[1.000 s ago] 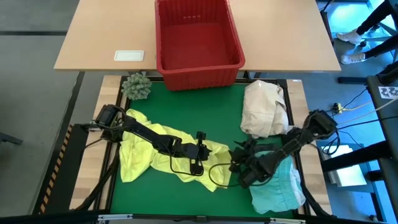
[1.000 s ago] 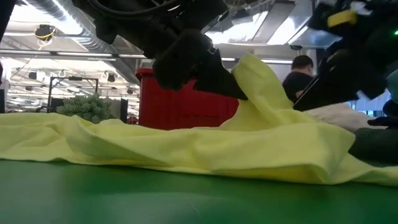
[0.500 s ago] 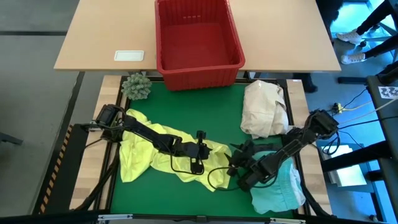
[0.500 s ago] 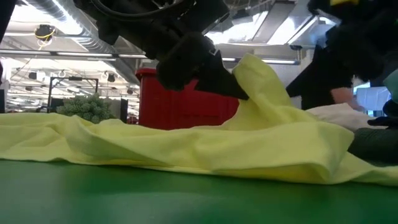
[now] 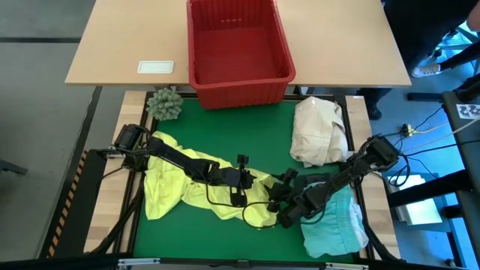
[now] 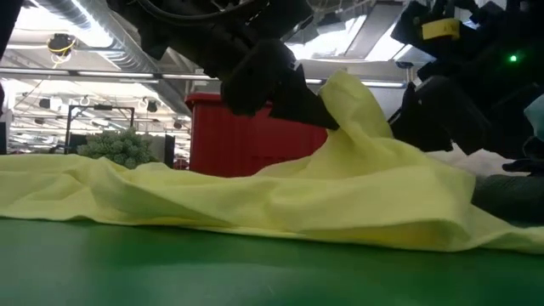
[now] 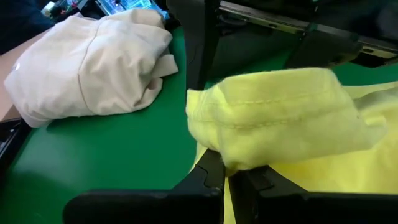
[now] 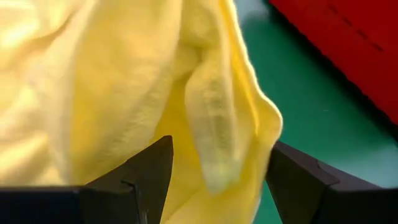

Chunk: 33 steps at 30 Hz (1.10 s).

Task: Fold Laundry from Bin
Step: Fold the yellow shirt

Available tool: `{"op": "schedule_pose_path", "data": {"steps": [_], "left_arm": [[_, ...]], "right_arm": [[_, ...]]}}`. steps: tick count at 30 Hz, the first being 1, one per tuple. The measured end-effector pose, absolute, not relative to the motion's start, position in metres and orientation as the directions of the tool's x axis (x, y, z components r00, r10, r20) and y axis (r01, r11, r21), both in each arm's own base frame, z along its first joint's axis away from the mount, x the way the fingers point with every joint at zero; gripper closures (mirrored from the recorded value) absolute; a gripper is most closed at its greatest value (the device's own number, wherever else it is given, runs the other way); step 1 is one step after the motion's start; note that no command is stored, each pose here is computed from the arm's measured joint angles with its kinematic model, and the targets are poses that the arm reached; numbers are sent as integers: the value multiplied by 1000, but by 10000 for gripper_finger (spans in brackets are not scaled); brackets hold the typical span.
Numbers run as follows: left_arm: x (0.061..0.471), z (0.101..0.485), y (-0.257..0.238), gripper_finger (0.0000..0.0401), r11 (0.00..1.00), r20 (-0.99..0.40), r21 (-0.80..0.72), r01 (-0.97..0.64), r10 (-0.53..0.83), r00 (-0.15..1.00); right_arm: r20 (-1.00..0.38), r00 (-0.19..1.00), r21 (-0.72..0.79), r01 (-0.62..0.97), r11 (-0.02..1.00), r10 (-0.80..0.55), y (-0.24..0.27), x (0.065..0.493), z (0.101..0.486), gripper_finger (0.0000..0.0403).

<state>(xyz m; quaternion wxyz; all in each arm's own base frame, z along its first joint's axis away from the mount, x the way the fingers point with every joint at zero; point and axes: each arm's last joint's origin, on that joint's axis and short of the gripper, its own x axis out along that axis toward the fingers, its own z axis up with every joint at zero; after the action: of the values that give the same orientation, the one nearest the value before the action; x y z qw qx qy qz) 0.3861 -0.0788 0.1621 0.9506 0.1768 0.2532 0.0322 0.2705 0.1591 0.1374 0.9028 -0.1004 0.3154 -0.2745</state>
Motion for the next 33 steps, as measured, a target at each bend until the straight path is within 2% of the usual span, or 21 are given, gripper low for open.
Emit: {"op": "schedule_pose_path", "data": {"steps": [7,33], "left_arm": [[386,162,-80,401,936,-470,351,31,147,871],[383,158,-78,401,937,-517,348,29,166,840]], "right_arm": [[-467,622,-412,475,778,-628,148,273,138,166],[-487,575,-403,519,754,-657,140,258,152,166]]}}
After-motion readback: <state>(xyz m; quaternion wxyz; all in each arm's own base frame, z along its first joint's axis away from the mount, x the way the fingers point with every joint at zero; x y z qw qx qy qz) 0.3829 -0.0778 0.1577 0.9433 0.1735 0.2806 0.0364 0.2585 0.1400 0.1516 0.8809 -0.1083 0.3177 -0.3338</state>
